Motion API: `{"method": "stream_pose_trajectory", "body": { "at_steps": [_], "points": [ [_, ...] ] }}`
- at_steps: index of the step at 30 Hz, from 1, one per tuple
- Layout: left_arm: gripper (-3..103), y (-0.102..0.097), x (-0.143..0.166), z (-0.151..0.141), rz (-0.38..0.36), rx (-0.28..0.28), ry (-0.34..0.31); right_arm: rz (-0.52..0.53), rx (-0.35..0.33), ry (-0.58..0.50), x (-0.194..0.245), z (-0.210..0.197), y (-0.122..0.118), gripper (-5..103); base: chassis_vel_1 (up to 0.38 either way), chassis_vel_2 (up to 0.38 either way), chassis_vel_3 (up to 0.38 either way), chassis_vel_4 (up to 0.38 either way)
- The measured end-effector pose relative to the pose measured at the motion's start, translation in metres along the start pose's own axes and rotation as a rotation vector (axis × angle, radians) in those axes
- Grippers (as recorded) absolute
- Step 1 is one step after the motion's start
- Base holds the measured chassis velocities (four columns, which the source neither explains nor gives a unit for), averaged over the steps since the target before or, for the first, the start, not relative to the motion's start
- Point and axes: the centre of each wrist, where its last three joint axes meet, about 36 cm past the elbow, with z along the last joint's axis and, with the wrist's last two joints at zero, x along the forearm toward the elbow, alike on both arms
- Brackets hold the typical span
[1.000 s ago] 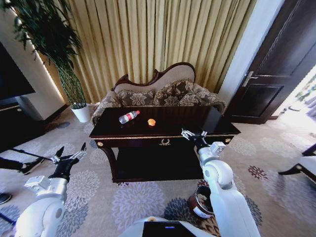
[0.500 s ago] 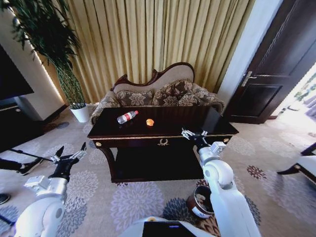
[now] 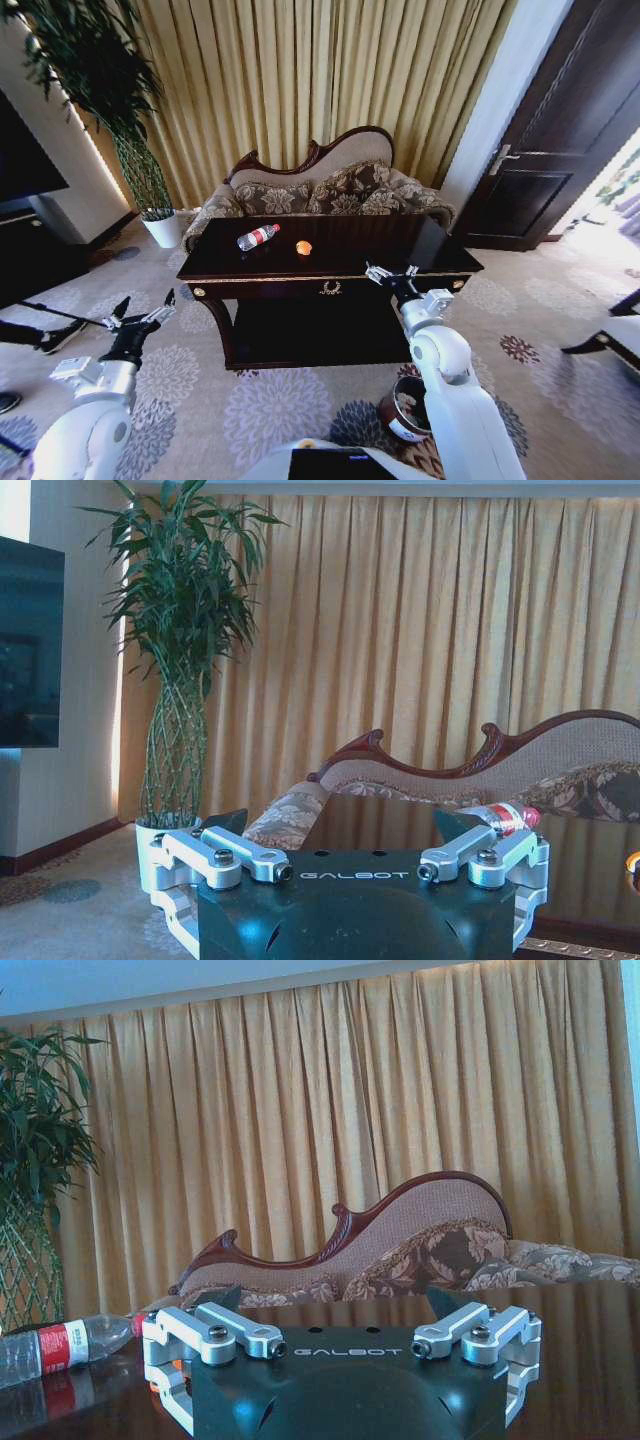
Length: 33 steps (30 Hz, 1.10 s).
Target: Move to the front of the table and place the trash on the table into the trash bin.
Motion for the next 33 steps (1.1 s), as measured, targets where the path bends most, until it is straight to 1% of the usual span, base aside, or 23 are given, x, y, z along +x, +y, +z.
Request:
{"method": "stream_pose_trajectory", "body": {
  "at_steps": [17, 33],
  "points": [
    [100, -0.0009, 0.0001, 0.0003, 0.002, -0.004, -0.001, 0.002, 0.007, -0.004, -0.0005, 0.0010, -0.0012, 100, 0.000, 0.000, 0.000, 0.000],
    [100, -0.0019, 0.0011, -0.0009, 0.005, -0.005, -0.003, -0.002, 0.004, -0.007, 0.0008, -0.0004, -0.0007, 100, -0.058, 0.056, 0.060, -0.055]
  ]
}}
